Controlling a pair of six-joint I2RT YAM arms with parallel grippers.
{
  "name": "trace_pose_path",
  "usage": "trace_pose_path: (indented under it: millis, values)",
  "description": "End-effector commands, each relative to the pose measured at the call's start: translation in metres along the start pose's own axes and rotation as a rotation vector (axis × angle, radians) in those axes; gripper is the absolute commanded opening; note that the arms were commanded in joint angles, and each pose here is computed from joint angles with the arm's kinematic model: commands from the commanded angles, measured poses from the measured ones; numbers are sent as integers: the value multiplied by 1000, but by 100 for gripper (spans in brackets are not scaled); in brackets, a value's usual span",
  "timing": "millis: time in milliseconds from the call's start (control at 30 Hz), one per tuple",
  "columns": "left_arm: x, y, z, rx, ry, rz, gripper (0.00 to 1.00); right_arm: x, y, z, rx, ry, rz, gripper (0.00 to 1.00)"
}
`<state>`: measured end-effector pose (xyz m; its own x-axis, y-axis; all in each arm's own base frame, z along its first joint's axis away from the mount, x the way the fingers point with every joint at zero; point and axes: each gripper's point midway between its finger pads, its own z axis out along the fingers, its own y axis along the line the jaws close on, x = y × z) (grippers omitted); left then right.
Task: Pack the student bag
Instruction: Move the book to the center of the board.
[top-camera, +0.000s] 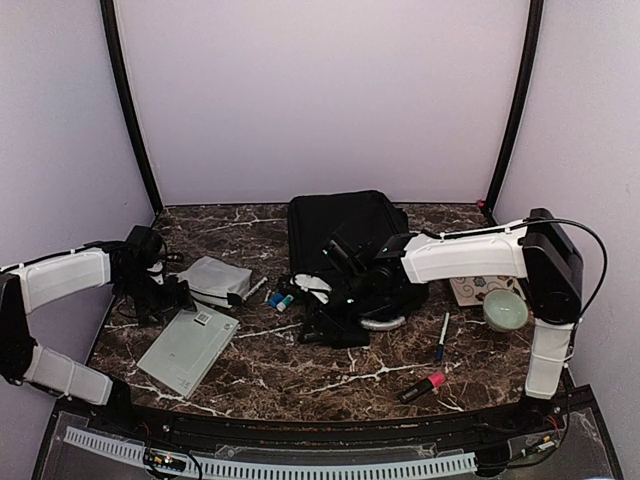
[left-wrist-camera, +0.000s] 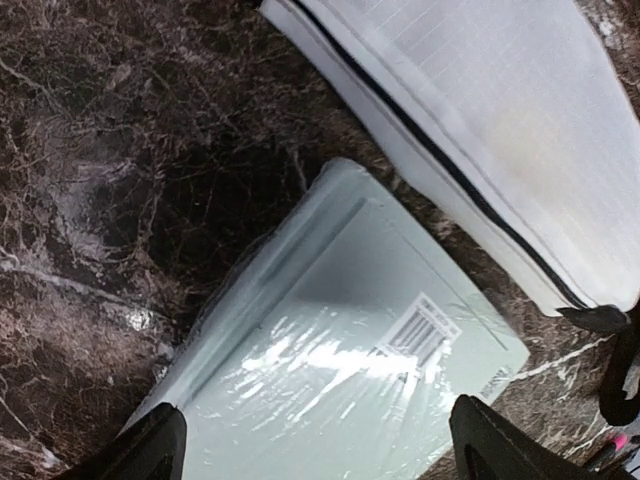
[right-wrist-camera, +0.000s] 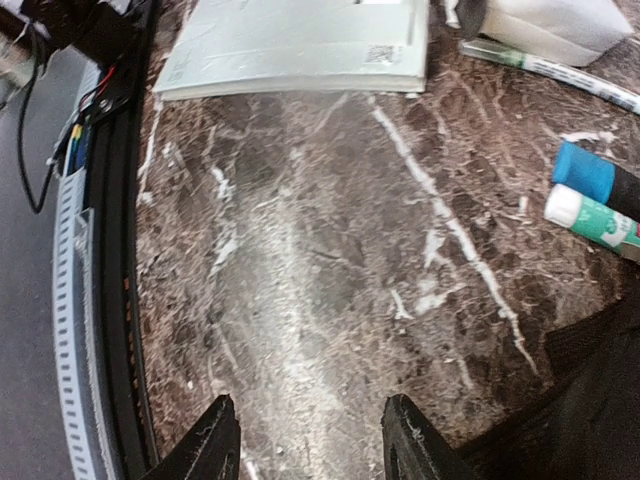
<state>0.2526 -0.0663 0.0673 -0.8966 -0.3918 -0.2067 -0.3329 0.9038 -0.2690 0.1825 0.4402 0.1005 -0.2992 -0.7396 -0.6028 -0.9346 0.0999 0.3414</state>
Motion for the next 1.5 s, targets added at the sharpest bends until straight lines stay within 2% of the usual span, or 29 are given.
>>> trace_pose_path:
  millis: [0, 167, 267, 400, 500, 767, 1033, 1167, 1267, 1467]
  values:
    - [1, 28, 5, -113, 71, 36, 95, -32, -27, -2, 169, -132, 44, 50]
    - [9, 28, 17, -57, 144, 38, 94, -48, -17, 14, 72, -138, 100, 50]
    - [32, 12, 27, 55, 245, 53, 89, -45, -11, 25, 47, -96, 96, 50]
    - [55, -4, 30, 99, 317, 87, 87, -41, -10, 30, 32, -64, 106, 51]
    - [69, -14, 29, 132, 353, 73, 87, -29, -8, 38, 1, 4, 107, 51]
    - [105, -56, 24, 248, 401, 152, 84, 17, -13, 62, -44, 150, 163, 51]
    - [146, -97, 36, 341, 477, 276, 83, 26, -25, 62, -106, 143, 286, 64]
    - [150, -105, 45, 339, 455, 270, 83, 27, -33, 60, -151, 118, 375, 69]
    - [149, -114, 47, 358, 406, 262, 83, 31, -33, 63, -173, 125, 403, 69]
    - [135, -149, 40, 503, 258, 236, 84, 22, -23, 61, -267, 103, 391, 66]
